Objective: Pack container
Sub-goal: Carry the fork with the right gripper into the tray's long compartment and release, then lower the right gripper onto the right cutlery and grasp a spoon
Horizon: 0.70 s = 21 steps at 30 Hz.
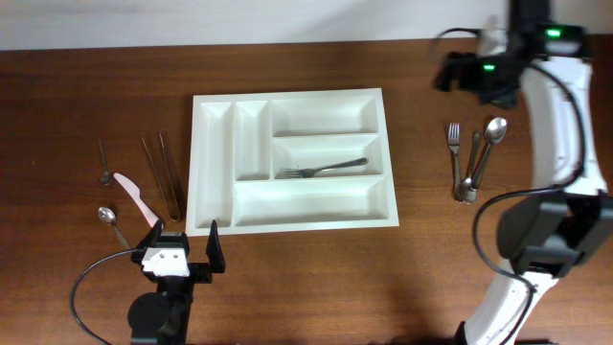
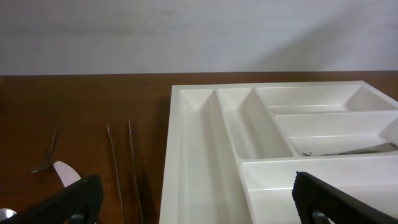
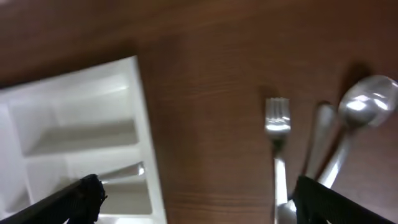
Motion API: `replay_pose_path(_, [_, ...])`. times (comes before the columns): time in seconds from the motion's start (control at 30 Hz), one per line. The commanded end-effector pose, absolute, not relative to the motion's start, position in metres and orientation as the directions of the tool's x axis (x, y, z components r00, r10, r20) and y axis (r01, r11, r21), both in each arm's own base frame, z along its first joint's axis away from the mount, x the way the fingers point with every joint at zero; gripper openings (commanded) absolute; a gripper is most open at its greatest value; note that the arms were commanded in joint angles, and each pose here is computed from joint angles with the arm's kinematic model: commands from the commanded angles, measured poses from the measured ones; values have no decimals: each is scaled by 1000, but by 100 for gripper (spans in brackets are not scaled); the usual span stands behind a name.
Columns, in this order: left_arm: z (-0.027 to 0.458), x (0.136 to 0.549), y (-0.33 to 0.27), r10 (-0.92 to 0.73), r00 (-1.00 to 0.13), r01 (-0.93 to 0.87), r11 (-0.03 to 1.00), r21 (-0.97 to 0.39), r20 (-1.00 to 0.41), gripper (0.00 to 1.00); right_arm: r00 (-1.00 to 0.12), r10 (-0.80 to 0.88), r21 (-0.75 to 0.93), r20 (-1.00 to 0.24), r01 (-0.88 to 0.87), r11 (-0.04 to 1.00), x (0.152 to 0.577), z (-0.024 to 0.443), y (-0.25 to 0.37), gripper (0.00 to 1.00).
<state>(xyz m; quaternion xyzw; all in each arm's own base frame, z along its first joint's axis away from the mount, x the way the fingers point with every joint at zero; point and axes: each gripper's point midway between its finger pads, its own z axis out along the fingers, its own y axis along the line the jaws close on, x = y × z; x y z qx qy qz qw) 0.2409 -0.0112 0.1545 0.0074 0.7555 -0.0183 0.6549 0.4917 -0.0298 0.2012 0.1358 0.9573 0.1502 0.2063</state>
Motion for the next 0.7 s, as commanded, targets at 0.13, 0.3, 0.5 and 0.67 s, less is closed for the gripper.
replay_pose_path(0.13, [154, 241, -13, 3, -137, 47, 999, -4, -991, 99, -817, 525, 305, -238, 450, 839, 470, 160, -101, 86])
replay_pose_path(0.3, [154, 241, -13, 3, -137, 47, 999, -4, -991, 99, -753, 650, 180, -100, 629, 756, 438, 101, -132, 82])
replay_pose_path(0.5, [154, 241, -13, 3, -137, 47, 999, -4, -991, 99, -689, 725, 99, -30, 719, 688, 413, 58, -136, 80])
replay_pose_path(0.67, [154, 241, -13, 3, -137, 47, 999, -4, -991, 99, -671, 742, 91, -14, 738, 669, 408, 44, -134, 80])
